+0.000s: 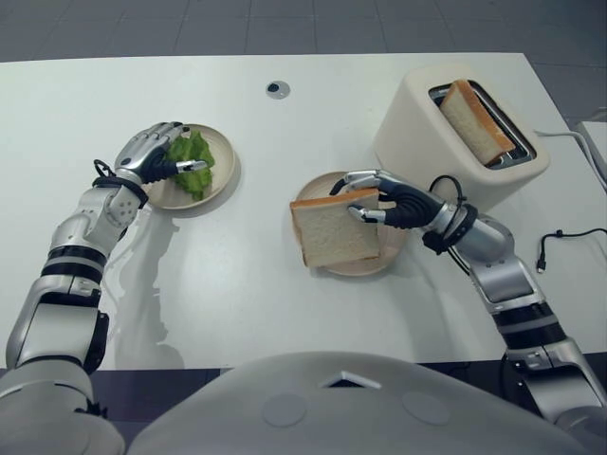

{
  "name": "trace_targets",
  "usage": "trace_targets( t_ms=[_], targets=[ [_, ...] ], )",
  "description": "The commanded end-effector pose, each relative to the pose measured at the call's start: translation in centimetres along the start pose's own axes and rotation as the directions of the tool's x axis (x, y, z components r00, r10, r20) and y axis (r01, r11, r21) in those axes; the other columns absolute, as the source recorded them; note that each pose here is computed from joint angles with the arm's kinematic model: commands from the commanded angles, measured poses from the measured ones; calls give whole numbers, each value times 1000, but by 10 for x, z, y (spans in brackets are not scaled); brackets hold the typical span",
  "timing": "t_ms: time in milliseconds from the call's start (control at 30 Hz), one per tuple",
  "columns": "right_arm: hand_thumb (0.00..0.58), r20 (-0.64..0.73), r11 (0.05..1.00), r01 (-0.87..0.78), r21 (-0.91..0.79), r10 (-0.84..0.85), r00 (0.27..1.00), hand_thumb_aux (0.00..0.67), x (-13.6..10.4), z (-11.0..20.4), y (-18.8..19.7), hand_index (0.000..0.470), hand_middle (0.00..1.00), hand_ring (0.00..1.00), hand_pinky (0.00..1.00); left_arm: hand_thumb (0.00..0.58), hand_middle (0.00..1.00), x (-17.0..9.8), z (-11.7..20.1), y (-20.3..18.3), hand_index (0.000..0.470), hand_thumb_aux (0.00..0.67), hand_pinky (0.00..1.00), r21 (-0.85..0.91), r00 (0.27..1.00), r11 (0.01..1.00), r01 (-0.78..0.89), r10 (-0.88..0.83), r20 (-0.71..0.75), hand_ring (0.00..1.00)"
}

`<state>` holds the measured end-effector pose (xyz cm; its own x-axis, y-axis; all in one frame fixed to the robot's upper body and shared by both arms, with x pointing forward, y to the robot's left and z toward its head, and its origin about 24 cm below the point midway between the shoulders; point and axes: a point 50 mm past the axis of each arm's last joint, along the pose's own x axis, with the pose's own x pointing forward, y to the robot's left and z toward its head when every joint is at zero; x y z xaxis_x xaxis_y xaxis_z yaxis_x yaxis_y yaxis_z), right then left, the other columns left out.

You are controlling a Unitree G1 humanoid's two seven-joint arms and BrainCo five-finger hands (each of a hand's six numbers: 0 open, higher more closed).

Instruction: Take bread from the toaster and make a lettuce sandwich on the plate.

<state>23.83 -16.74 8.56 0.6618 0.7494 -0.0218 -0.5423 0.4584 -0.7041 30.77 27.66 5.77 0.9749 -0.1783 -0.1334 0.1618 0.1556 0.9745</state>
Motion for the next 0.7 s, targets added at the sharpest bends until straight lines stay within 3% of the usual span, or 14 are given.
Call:
trace_targets(
  t_ms=[33,467,700],
  targets=[
    [580,-146,998,5,-61,-14,989,670,1,-23,0,470,1000,1000,1000,0,0,-5,-3,-7,0,0,0,5,997,997,78,-78,-12,0],
    [580,-93,990,140,32,-137,986,670,-10,-13,-25,470,1000,1000,1000,0,0,-12,-12,-11,0,0,0,17,987,989,147,-146,-73,0],
    [580,-139,998,68,1,-68,988,670,-26,-14,-27,470,1000,1000,1000,0,0,-13,-11,-14,0,0,0,14,982,984,177,-176,-73,0]
  ],
)
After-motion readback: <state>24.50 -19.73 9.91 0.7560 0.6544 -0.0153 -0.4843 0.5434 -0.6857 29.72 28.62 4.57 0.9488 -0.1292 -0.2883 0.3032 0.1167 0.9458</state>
